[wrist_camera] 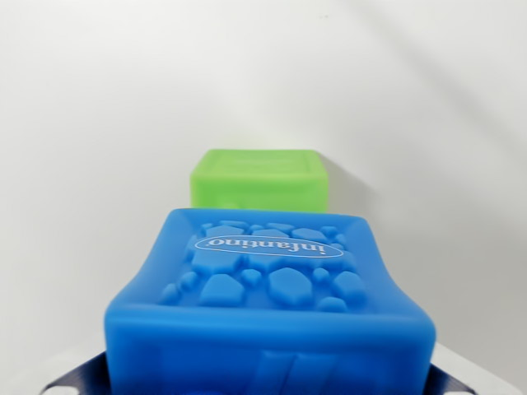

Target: Stack cube

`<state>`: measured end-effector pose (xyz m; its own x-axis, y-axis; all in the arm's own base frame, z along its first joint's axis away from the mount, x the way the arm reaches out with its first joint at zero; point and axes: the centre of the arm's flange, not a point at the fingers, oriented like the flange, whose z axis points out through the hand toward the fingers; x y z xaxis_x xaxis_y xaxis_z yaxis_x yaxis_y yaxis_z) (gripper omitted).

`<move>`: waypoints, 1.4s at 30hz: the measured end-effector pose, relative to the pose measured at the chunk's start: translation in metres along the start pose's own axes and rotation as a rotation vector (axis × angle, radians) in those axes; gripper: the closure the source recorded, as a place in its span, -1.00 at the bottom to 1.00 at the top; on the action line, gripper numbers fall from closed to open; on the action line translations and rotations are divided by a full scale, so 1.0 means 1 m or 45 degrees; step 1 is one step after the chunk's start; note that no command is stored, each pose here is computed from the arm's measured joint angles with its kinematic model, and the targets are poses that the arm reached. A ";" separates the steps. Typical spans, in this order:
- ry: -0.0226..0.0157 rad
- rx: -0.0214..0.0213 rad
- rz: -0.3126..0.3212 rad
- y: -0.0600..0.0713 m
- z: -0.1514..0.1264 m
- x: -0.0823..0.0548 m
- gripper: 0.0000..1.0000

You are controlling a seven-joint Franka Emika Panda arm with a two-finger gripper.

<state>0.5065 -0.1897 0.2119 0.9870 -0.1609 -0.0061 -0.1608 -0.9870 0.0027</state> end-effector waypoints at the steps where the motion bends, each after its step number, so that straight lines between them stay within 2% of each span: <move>1: 0.0005 -0.0001 0.000 0.000 0.002 0.000 1.00; 5: 0.0007 -0.0003 0.000 0.000 0.010 0.000 1.00; 8: -0.0012 0.0000 0.000 0.000 0.015 -0.001 1.00; 11: 0.0001 -0.0003 0.000 0.000 0.020 -0.001 1.00; 23: -0.0005 -0.0004 0.000 0.000 0.036 -0.001 1.00; 36: 0.0011 -0.0007 -0.001 -0.001 0.042 -0.001 1.00; 37: 0.0011 -0.0007 -0.001 -0.001 0.042 -0.001 -1.00; 42: 0.0012 -0.0006 -0.001 -0.001 0.042 0.000 -1.00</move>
<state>0.5059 -0.1892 0.1697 0.9871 -0.1600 -0.0052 -0.1600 -0.9871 0.0033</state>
